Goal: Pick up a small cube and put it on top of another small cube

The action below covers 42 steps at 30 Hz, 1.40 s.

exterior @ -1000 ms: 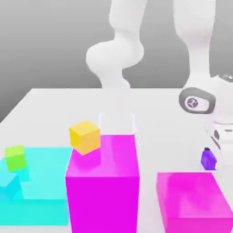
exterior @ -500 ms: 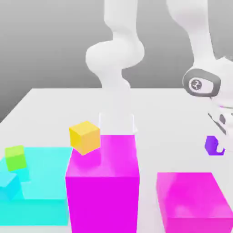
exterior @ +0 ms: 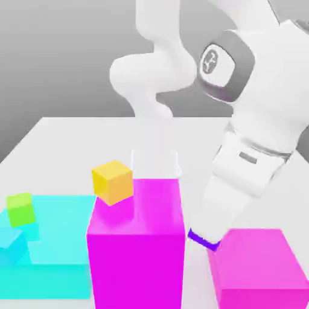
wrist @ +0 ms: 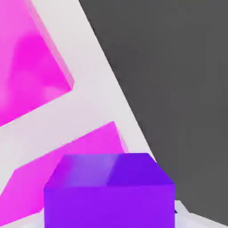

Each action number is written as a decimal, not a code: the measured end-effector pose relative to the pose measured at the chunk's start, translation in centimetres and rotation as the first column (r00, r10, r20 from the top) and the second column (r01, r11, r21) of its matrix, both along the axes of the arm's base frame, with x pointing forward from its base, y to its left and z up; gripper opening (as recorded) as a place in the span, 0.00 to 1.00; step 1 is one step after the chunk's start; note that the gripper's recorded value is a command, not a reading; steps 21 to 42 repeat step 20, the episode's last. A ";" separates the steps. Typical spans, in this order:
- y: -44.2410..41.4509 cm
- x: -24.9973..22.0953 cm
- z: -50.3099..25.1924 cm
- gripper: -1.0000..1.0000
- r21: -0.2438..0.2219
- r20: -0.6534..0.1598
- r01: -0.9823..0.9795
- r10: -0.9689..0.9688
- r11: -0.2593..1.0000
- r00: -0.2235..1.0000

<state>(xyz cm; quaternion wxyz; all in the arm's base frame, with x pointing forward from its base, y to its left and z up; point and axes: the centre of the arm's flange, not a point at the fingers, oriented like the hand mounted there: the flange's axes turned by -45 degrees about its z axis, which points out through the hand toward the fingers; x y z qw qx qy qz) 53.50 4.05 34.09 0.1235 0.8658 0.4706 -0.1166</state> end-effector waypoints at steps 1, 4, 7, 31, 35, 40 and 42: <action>-3.4 0.2 0.3 0.00 0.017 -0.004 0.044 -0.043 0.999 0.999; -13.6 -0.6 0.6 0.00 0.109 -0.005 0.154 -0.155 0.982 0.988; -21.3 -2.9 0.5 0.00 0.199 0.014 0.224 -0.232 0.954 0.973; -31.2 -8.0 -6.3 1.00 0.325 0.084 0.289 -0.332 0.900 0.940; -31.2 -8.0 -6.3 1.00 0.325 0.084 0.289 -0.332 0.900 0.940; -31.2 -8.0 -6.3 1.00 0.325 0.084 0.289 -0.332 0.900 0.940; -31.2 -8.0 -6.3 1.00 0.325 0.084 0.289 -0.332 0.900 0.940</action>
